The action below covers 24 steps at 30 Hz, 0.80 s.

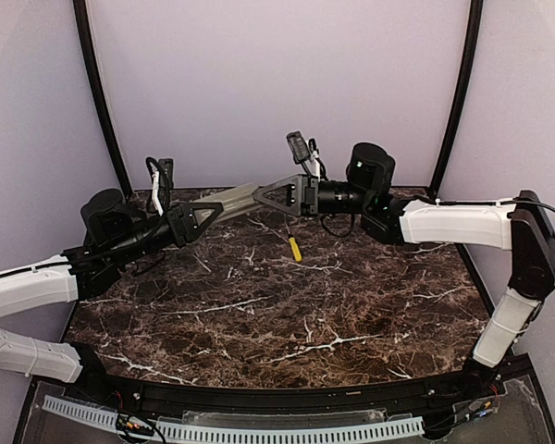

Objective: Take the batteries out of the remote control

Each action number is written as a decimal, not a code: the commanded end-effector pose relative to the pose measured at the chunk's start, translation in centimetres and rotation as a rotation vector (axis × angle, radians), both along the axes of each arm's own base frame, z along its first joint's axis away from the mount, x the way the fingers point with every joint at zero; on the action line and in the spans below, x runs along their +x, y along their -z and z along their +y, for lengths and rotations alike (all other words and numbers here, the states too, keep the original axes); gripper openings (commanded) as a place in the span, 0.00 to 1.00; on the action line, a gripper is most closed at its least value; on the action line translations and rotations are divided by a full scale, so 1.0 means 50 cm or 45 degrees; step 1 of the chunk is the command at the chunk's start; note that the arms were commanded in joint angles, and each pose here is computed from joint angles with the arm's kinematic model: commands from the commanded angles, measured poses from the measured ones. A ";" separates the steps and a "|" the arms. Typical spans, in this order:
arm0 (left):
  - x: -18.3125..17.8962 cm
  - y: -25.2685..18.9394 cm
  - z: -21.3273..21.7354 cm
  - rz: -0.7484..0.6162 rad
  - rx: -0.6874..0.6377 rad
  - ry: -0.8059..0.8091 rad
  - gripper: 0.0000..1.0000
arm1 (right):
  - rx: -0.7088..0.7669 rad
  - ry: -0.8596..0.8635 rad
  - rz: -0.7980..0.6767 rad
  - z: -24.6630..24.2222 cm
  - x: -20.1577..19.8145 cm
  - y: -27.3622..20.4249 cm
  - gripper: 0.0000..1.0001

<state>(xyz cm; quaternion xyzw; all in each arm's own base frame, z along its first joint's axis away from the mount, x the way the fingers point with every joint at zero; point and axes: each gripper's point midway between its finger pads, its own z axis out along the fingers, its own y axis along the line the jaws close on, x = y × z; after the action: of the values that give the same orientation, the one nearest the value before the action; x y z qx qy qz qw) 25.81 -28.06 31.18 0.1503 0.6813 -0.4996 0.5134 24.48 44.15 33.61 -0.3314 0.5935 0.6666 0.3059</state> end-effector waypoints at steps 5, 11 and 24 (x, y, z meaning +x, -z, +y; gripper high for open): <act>-0.059 -0.061 -0.027 -0.176 -0.037 0.157 0.00 | -0.084 -0.162 0.133 0.018 -0.051 0.071 0.72; -0.048 -0.048 -0.021 -0.174 -0.005 0.108 0.00 | -0.083 -0.171 0.140 0.017 -0.053 0.075 0.72; -0.032 -0.031 -0.019 -0.151 0.018 0.063 0.00 | -0.097 -0.166 0.148 0.023 -0.047 0.082 0.72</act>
<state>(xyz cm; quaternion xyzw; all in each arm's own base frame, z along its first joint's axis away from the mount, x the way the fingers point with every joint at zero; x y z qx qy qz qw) 25.75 -27.98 30.10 0.1715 0.6937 -0.4653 0.5223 24.40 44.08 32.20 -0.3235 0.5996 0.6747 0.2840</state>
